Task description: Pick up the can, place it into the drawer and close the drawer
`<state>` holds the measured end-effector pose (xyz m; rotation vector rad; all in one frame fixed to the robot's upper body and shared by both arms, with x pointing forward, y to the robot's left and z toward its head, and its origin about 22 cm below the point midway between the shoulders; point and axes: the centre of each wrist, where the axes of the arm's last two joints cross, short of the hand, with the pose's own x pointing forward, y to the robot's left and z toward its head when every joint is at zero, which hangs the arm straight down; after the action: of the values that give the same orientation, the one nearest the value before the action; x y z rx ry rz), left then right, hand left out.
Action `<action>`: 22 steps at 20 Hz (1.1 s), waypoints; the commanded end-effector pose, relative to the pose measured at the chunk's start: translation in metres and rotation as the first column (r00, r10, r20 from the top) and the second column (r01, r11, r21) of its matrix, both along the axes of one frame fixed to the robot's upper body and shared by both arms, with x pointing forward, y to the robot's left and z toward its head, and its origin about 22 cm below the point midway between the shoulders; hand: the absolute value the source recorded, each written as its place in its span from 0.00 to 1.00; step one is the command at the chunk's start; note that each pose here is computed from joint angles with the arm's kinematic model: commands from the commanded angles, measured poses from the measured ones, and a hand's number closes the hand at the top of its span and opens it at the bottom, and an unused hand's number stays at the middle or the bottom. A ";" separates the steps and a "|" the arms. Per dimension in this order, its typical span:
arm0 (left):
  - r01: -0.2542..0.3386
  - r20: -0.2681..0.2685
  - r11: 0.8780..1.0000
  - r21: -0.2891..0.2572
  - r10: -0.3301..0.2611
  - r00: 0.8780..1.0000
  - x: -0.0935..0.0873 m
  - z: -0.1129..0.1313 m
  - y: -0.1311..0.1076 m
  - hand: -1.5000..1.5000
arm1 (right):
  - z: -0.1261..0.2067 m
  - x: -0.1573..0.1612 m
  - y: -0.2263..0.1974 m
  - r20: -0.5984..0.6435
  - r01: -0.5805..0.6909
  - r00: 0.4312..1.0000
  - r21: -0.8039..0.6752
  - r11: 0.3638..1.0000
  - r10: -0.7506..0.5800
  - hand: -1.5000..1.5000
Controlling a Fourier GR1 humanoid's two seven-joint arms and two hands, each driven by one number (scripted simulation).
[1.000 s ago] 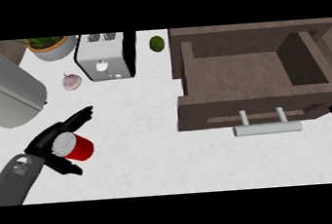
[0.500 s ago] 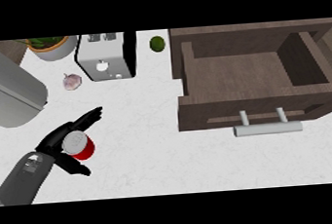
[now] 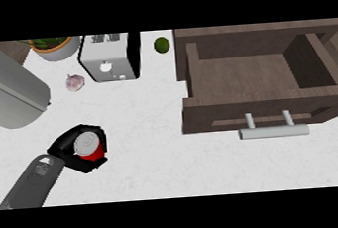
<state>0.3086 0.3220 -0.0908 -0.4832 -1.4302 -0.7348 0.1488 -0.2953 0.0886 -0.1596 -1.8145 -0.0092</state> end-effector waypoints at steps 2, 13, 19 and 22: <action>0.147 -0.023 0.970 -0.195 -0.154 0.988 0.005 0.010 -0.007 1.00 | 0.012 0.010 -0.008 -0.009 0.001 1.000 -0.008 1.000 -0.001 0.00; -0.697 -0.025 0.673 -0.247 0.715 0.699 0.001 -0.003 -0.012 1.00 | -0.002 -0.002 -0.010 -0.002 0.039 0.999 0.014 0.999 -0.039 0.00; -0.678 0.024 0.679 -0.281 0.711 0.702 0.030 0.052 -0.068 1.00 | 0.012 -0.019 -0.011 0.007 0.057 0.998 0.007 0.998 -0.058 0.00; -0.645 0.083 0.706 -0.293 0.691 0.718 0.031 0.084 -0.098 1.00 | 0.001 -0.009 -0.006 0.004 0.058 0.998 -0.001 0.998 -0.058 0.00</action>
<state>0.3370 0.2532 -0.0418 -0.0510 -1.6909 -0.0030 0.1369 -0.3028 0.0925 -0.2011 -1.8136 -0.0482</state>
